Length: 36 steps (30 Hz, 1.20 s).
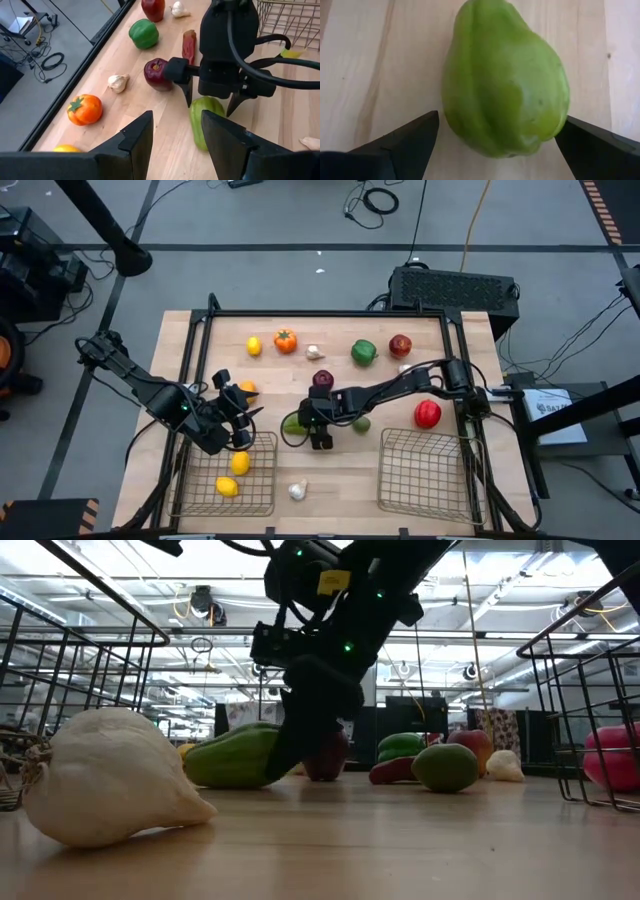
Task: Sort produce into baskets
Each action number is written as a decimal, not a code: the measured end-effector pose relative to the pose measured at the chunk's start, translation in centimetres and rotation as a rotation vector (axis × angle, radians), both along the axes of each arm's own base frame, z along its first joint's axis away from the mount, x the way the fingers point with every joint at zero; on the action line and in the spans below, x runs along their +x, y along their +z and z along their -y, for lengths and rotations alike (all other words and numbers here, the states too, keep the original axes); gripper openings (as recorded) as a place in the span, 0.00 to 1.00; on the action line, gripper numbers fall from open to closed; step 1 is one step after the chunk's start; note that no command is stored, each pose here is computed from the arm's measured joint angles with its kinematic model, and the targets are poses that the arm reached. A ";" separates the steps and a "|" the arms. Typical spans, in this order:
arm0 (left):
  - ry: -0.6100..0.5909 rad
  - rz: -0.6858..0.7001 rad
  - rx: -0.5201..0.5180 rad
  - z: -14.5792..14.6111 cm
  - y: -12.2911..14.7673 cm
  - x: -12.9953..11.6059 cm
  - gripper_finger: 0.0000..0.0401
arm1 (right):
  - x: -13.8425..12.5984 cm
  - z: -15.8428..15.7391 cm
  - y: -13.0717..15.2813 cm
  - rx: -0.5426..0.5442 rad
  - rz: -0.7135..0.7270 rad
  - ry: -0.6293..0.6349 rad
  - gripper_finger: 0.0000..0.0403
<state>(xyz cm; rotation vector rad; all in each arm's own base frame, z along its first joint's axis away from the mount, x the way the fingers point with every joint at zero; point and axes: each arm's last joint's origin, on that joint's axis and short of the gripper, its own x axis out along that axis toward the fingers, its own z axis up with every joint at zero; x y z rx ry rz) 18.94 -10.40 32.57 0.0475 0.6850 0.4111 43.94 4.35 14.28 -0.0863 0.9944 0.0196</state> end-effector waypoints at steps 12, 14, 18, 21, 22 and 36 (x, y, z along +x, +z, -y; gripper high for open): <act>0.000 -0.002 0.002 0.0 0.0 0.0 0.43 | 0.1 0.0 0.3 -0.012 0.025 0.021 0.82; 0.000 -0.002 0.002 0.0 0.0 0.0 0.43 | 0.1 0.0 0.3 -0.012 0.025 0.021 0.79; -0.001 -0.002 0.002 0.0 0.0 0.0 0.43 | 0.1 0.0 0.4 -0.019 0.025 0.031 0.78; -0.001 -0.002 0.002 0.0 0.0 0.0 0.43 | 0.1 0.0 0.4 -0.024 0.025 0.039 0.77; -0.001 -0.002 0.002 0.0 0.0 0.0 0.43 | 0.1 0.0 0.4 -0.024 0.025 0.039 0.77; -0.001 -0.002 0.001 0.0 0.0 0.0 0.43 | -1.1 -1.4 6.2 0.009 -0.014 0.023 0.77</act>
